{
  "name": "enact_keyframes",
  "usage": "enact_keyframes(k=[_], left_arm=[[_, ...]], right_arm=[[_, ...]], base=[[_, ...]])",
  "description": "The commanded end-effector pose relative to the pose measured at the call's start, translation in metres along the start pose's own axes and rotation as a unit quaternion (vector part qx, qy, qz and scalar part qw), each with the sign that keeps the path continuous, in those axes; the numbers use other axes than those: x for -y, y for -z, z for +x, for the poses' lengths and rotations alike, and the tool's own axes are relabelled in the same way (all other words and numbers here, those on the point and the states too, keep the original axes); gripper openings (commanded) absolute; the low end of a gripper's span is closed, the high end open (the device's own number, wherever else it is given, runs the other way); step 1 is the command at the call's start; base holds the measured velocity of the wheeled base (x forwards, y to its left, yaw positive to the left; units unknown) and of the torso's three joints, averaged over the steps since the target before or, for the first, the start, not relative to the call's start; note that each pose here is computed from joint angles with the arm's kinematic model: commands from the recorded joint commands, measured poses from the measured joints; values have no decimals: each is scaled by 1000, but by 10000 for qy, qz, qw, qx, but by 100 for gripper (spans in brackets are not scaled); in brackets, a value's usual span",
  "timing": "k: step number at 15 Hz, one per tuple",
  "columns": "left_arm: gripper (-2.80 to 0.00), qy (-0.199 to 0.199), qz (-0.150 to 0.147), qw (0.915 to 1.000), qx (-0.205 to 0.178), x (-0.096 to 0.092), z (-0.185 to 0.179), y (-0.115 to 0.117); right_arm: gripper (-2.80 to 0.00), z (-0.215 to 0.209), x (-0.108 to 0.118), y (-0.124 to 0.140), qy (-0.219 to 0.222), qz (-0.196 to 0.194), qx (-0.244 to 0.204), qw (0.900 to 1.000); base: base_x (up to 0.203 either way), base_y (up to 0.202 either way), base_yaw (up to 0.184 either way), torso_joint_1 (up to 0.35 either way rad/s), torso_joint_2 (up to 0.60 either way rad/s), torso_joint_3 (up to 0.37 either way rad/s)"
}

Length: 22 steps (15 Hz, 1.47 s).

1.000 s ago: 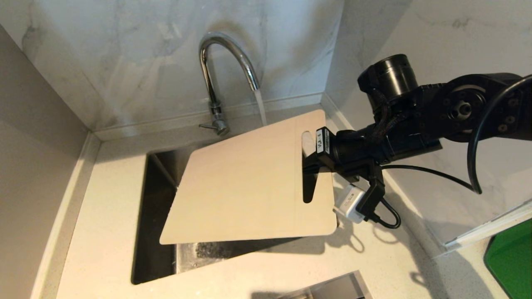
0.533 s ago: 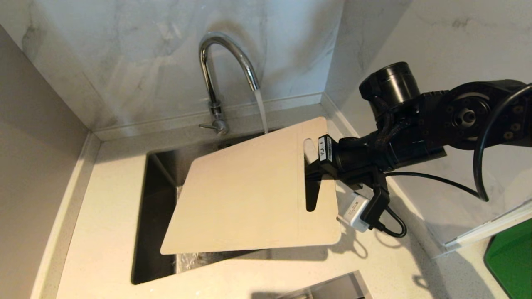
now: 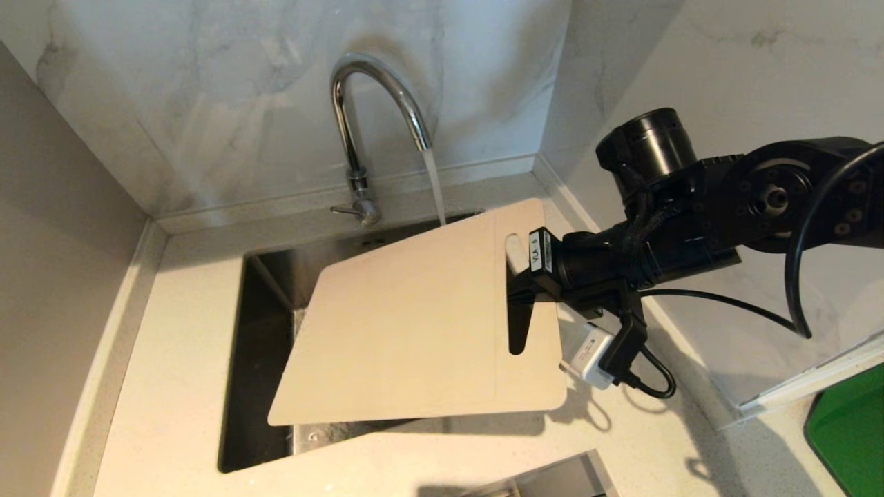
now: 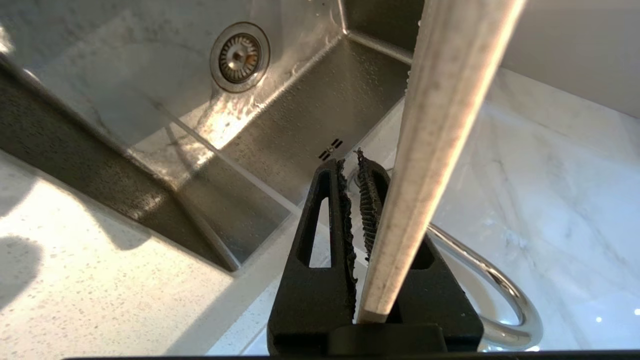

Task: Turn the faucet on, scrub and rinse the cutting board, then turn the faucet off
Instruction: Scrub the cutting board underwater

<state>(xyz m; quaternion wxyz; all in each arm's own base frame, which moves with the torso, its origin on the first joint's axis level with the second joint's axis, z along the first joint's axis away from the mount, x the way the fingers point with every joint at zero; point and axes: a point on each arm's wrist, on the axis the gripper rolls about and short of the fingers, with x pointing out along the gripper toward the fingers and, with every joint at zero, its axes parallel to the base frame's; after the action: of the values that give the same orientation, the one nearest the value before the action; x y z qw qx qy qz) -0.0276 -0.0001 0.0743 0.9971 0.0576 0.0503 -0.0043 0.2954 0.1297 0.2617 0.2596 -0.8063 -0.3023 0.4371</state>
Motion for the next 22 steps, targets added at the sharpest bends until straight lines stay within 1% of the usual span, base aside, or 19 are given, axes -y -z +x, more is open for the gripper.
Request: enact_keyframes(k=[1,2,3,4,6,8,10,12,13,15,16,17,18,20,22], left_arm=[[-280,1,18,10000,-14,0,0,0],[-280,-12,26,10000,55,-1,-2,-5],[-280,-26,8,9999,168,-2,-5,-18],[-280,-24,-42,9998,167,-4,-5,-34],[-280,-4,-141,9998,149,-9,0,-75],[-280,-45,-206,9995,218,-15,11,-122],[-280,-90,-376,9991,197,-20,30,-164],[-280,-143,-566,9983,65,-23,54,-194],[-280,-230,-626,9978,29,-26,66,-206],[-280,-561,-697,9960,-8,-34,85,-227],[-280,-760,-714,9945,-63,-40,95,-232],[-280,-869,-722,9935,-107,-45,103,-237],[-280,-910,-732,9930,-163,-51,110,-239],[-280,-843,-708,9935,-289,-58,125,-243],[-280,-760,-710,9939,-365,-62,137,-247]], right_arm=[[-280,1,-1,0,4,-47,29,10000],[-280,2,-1,0,-1,-39,38,10000],[-280,4,-2,1,0,-29,36,10000],[-280,4,-1,3,48,-1,-39,10000],[-280,3,1,5,126,15,-133,9998],[-280,3,2,4,143,1,-135,9998],[-280,4,3,5,151,1,-135,9998],[-280,4,3,4,154,26,-125,9998],[-280,3,3,4,157,24,-131,9998],[-280,4,3,5,160,21,-134,9998],[-280,5,2,5,155,27,-126,9998],[-280,5,2,5,154,27,-125,9998],[-280,5,2,5,151,31,-121,9998],[-280,5,2,5,155,65,-124,9998],[-280,9,7,3,202,44,-54,9998]], base=[[0,0,0,0,0,0],[0,0,0,0,0,0],[0,0,0,0,0,0],[0,0,0,0,0,0],[0,0,0,0,0,0],[0,0,0,0,0,0],[0,0,0,0,0,0],[0,0,0,0,0,0],[0,0,0,0,0,0],[0,0,0,0,0,0],[0,0,0,0,0,0],[0,0,0,0,0,0],[0,0,0,0,0,0],[0,0,0,0,0,0],[0,0,0,0,0,0]])
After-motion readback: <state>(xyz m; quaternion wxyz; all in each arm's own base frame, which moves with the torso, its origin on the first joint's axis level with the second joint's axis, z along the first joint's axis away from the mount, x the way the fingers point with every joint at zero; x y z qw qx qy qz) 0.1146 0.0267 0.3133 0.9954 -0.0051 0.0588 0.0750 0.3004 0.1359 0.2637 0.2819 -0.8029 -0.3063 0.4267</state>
